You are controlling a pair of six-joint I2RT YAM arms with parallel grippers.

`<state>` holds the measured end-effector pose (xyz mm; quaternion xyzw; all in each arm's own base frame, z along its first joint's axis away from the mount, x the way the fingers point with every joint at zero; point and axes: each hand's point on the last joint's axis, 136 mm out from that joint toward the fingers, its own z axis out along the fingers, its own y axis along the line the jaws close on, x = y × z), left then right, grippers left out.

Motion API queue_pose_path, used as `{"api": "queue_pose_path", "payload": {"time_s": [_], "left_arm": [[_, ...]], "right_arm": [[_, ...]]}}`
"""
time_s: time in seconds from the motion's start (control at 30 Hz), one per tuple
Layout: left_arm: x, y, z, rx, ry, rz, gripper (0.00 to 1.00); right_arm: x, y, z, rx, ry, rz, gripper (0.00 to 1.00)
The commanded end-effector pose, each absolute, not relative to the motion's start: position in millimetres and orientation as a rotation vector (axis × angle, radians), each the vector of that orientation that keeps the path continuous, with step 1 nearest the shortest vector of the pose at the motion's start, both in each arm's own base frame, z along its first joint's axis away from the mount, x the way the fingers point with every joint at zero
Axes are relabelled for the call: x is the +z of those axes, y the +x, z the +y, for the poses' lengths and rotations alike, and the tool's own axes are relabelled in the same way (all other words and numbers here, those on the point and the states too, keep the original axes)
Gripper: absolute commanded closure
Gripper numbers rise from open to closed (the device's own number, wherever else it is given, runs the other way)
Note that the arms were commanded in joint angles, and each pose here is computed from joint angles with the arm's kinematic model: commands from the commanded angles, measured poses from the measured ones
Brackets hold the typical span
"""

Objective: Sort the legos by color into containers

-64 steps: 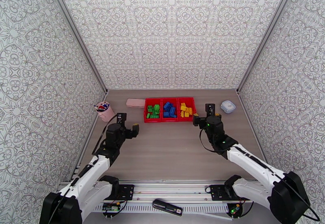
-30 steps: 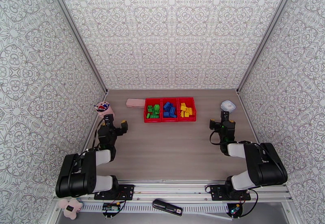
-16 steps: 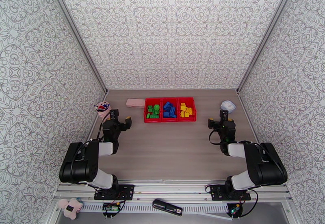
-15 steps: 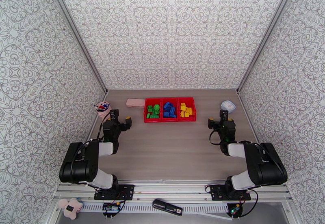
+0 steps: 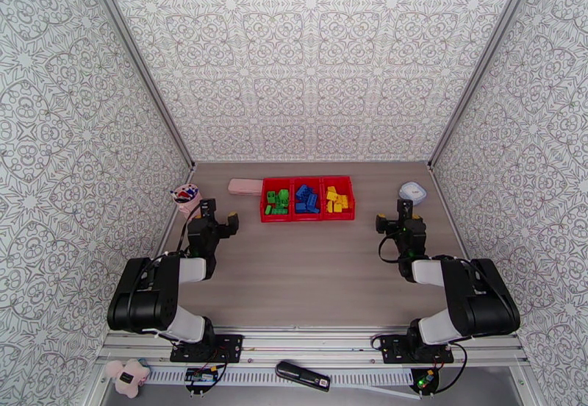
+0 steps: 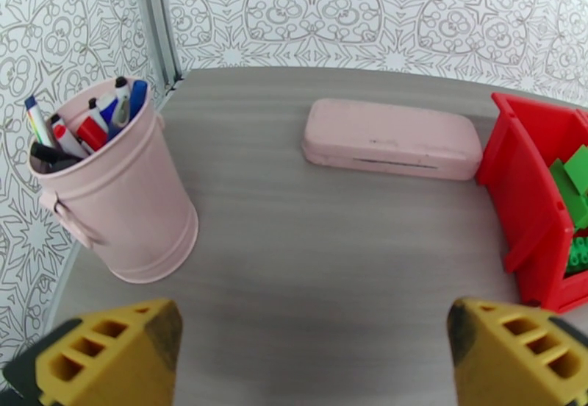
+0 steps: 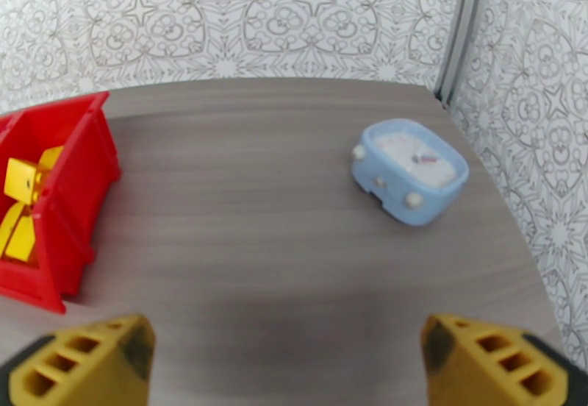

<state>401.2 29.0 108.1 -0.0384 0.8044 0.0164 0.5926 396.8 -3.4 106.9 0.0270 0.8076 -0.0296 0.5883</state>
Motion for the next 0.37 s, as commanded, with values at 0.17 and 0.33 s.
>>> {"api": "queue_pose_path", "payload": {"time_s": [0.17,0.33], "left_arm": [[107.1,402.8,31.9,0.064,-0.084,1.883,0.0],[107.0,402.2,31.1,0.066,-0.081,1.882,0.0]], "right_arm": [[114.1,401.7,-5.4,-0.062,0.07,1.856,0.0],[115.2,401.4,-5.5,-0.063,0.069,1.851,0.0]]}}
